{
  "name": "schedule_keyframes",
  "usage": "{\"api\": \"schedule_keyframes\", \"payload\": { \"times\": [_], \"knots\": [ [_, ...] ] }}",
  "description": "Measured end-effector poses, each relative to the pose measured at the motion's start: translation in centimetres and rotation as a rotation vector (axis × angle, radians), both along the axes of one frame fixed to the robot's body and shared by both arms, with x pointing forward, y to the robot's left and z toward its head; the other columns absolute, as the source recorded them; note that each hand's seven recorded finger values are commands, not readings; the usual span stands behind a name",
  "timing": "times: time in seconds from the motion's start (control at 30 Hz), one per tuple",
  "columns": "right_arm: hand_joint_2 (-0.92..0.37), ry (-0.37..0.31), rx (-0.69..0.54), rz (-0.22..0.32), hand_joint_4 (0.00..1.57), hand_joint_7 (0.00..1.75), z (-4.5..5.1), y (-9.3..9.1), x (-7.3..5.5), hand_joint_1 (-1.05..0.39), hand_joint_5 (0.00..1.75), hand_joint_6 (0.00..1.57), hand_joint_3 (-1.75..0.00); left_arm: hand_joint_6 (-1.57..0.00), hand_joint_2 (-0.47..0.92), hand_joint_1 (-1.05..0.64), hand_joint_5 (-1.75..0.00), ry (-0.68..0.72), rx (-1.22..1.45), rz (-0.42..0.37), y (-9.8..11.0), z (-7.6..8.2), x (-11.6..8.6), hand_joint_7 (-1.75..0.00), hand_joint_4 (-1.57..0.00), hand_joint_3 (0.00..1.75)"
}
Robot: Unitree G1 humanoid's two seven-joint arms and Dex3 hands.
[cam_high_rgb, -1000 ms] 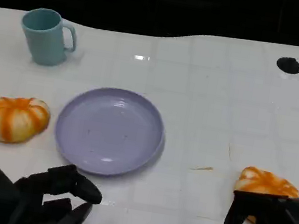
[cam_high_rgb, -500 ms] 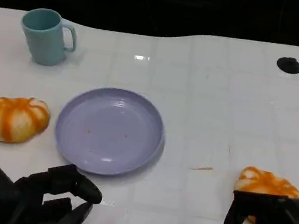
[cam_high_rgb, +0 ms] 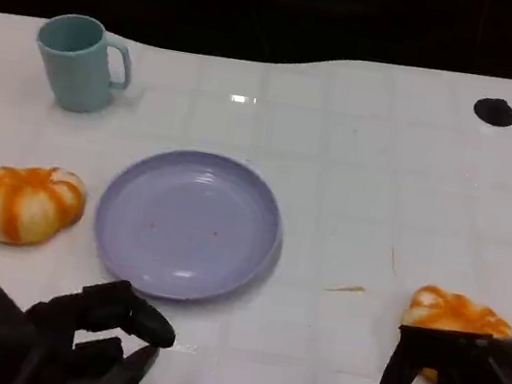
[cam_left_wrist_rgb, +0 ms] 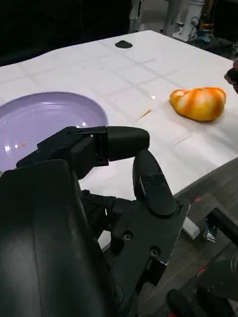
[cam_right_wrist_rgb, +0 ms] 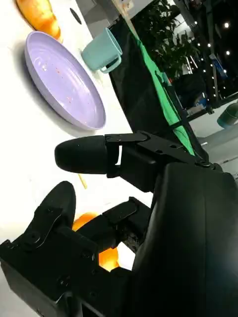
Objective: Grasp the bread from the table and place it into the plate.
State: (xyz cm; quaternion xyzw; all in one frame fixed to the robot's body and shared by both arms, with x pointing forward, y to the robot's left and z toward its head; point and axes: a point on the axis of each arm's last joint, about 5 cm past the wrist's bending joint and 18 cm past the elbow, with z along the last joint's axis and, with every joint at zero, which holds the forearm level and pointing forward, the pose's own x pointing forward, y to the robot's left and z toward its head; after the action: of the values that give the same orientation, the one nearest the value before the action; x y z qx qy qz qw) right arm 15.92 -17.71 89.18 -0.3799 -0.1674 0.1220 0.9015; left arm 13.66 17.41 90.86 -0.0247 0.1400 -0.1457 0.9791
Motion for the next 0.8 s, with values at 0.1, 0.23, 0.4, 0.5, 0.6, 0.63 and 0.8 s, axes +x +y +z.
{"api": "schedule_keyframes", "payload": {
  "times": [0.1,0.23,0.4,0.5,0.6,0.63,0.8],
  "knots": [
    [-0.23,-0.002,0.001,-0.005,0.86,0.83,0.11,0.0,0.0,-0.09,1.54,0.97,-1.19,-0.62,0.76,-0.26,-1.75,0.000,0.000,0.000,0.0,0.0,0.0,-1.30,-0.67,0.75],
    [-0.25,-0.024,-0.023,-0.016,0.86,0.59,0.67,0.1,0.1,-0.13,1.28,1.01,-1.06,-0.62,0.76,-0.26,-1.75,-0.001,0.001,-0.001,0.0,0.0,0.0,-1.31,-0.67,0.75],
    [-0.22,-0.044,-0.067,-0.048,0.74,0.45,1.29,0.0,0.0,-0.16,1.25,0.97,-1.03,-0.61,0.76,-0.26,-1.75,-0.002,0.010,-0.003,0.1,0.1,0.0,-1.31,-0.66,0.75],
    [-0.26,-0.058,-0.107,-0.064,0.73,0.35,1.75,0.1,0.0,-0.20,1.01,0.93,-0.98,-0.61,0.76,-0.26,-1.75,-0.002,0.012,-0.004,0.1,0.1,0.0,-1.31,-0.65,0.75],
    [-0.34,-0.066,-0.153,-0.071,0.62,0.18,2.25,0.0,0.0,-0.21,0.68,0.83,-0.76,-0.61,0.77,-0.26,-1.75,-0.001,0.012,-0.004,0.1,0.1,0.0,-1.31,-0.66,0.75],
    [-0.37,-0.062,-0.188,-0.074,0.56,0.12,2.46,0.0,0.0,-0.22,0.59,0.78,-0.69,-0.61,0.77,-0.26,-1.75,-0.002,0.012,-0.004,0.2,0.1,0.0,-1.31,-0.66,0.75],
    [-0.50,-0.041,-0.324,-0.090,0.38,0.01,3.77,-0.3,-0.1,-0.25,0.43,0.65,-0.43,-0.61,0.76,-0.26,-1.75,-0.002,0.014,-0.005,0.2,0.1,0.0,-1.32,-0.66,0.75]
  ]
}}
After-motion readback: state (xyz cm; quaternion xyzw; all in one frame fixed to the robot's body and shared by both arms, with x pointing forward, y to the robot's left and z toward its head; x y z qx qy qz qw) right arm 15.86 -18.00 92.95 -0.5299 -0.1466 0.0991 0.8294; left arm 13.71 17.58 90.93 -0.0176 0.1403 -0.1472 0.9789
